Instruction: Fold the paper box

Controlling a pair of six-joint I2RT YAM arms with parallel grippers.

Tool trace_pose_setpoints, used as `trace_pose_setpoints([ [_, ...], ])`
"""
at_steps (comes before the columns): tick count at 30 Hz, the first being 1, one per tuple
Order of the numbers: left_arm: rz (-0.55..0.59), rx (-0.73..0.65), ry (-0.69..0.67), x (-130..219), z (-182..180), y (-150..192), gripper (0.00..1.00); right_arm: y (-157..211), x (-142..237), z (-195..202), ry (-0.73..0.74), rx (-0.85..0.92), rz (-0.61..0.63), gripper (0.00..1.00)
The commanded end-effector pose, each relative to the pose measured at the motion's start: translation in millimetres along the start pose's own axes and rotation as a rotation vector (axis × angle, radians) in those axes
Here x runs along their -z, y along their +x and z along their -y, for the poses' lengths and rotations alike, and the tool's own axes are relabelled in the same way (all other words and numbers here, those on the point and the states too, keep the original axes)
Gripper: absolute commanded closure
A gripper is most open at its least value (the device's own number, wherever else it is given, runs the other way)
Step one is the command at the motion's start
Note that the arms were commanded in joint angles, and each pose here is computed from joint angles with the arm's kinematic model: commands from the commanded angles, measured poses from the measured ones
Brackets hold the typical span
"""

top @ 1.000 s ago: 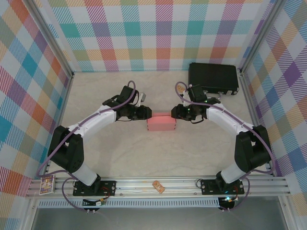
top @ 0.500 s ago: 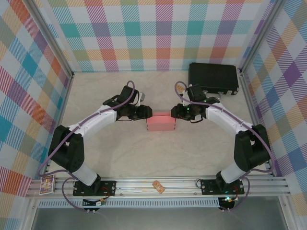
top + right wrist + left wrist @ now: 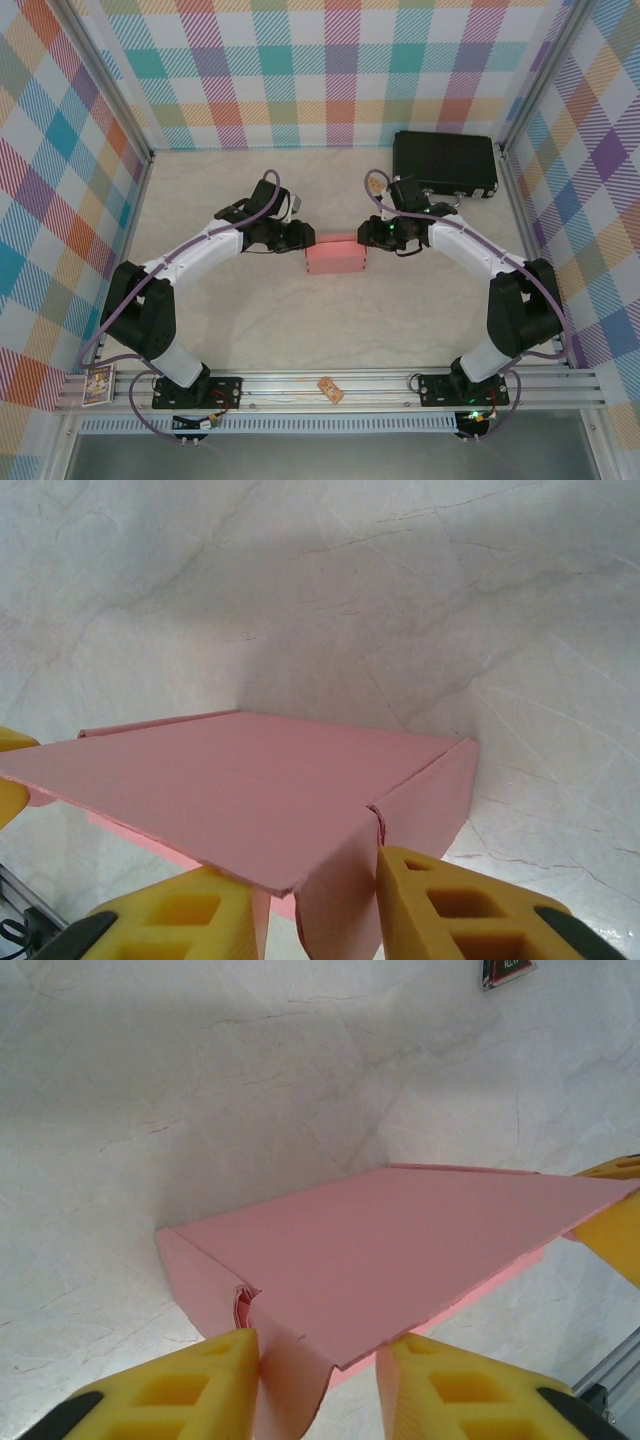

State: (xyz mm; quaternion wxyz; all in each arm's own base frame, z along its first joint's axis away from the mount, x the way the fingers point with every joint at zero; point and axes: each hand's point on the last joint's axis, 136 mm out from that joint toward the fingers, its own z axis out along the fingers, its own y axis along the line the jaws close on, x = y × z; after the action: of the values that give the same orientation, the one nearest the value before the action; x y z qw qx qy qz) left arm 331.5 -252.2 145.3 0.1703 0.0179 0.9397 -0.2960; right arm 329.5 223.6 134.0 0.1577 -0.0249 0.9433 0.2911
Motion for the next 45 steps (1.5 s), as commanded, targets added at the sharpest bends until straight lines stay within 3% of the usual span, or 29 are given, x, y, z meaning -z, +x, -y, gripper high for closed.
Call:
trace_pose_setpoints([
  [1, 0.011, 0.009, 0.042, 4, 16, -5, 0.70, -6, 1, -14, -0.046, 0.003, 0.007, 0.67],
  [24, -0.018, 0.007, 0.007, -5, 6, 1, 0.71, 0, -7, -2, 0.002, -0.002, -0.019, 0.73],
  [31, -0.021, 0.014, 0.027, -6, 9, 2, 0.77, 2, -7, 0, 0.008, 0.000, -0.025, 0.76],
  [45, -0.029, -0.010, -0.041, -3, -4, 6, 0.75, 7, -8, 2, 0.031, 0.018, -0.037, 0.76],
])
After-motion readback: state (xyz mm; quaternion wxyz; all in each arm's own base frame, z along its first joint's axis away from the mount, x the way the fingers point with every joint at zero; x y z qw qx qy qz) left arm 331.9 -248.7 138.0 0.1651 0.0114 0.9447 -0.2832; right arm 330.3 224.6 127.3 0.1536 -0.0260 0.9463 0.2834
